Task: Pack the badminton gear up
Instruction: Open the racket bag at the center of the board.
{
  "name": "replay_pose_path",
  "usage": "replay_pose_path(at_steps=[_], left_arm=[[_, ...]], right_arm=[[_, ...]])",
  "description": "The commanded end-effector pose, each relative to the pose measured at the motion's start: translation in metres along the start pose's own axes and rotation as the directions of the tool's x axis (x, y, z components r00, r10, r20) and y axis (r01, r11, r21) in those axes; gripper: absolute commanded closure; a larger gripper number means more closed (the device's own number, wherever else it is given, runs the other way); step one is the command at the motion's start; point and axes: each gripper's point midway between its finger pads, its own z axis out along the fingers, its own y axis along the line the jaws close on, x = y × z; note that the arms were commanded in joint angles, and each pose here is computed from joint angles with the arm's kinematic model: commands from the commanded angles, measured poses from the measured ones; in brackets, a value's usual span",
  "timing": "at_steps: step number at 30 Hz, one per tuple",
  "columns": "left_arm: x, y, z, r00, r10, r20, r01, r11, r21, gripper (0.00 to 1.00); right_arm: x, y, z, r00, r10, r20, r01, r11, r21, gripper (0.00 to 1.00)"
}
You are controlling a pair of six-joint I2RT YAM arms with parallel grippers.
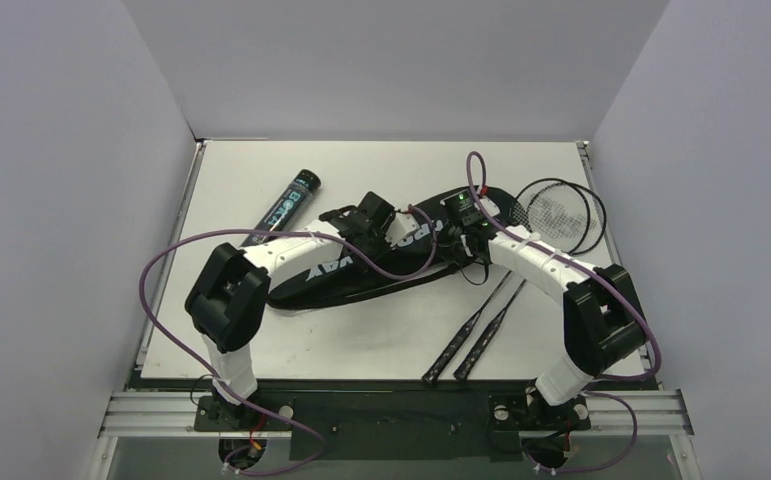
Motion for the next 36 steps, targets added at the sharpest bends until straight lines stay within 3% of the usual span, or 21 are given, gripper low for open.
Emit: replay_pose_path(at_steps=[1, 3, 8, 12, 20, 30, 36], left_arm=[[-0.021, 0.029, -0.012, 0.995, -0.07, 0.068, 0.077, 0.99, -0.118, 1.0], [-0.019, 0.035, -0.021, 0.991, -0.107, 0.082, 0.117, 0.986, -0.122, 1.0], [-0.01, 0.05, -0.039, 0.972, -0.217, 0.094, 0.227, 0.967, -0.119, 1.0], [-0.006, 0.049, -0.05, 0.959, -0.268, 0.097, 0.276, 0.957, -0.085, 1.0], [-0.01, 0.047, -0.061, 0.944, -0.315, 0.098, 0.321, 0.945, -0.057, 1.0], [-0.008, 0.058, -0.079, 0.939, -0.326, 0.108, 0.336, 0.938, -0.084, 1.0], [-0.005, 0.061, -0.095, 0.943, -0.311, 0.115, 0.322, 0.943, -0.089, 1.0]], right_arm=[[-0.017, 0.02, -0.028, 0.998, -0.041, 0.038, 0.043, 0.998, -0.044, 0.98], [-0.022, 0.019, -0.032, 0.998, -0.046, 0.049, 0.048, 0.998, -0.042, 0.91], [-0.027, 0.003, -0.036, 0.999, -0.018, 0.051, 0.019, 0.999, -0.029, 0.59], [-0.016, 0.007, -0.036, 0.999, 0.039, 0.026, -0.037, 0.997, -0.071, 0.48], [0.014, 0.052, -0.029, 0.993, 0.105, -0.054, -0.114, 0.972, -0.207, 0.43], [0.033, 0.049, 0.019, 0.982, 0.156, -0.101, -0.17, 0.975, -0.143, 0.42], [0.016, 0.029, 0.033, 0.981, 0.186, -0.05, -0.19, 0.978, -0.091, 0.44]])
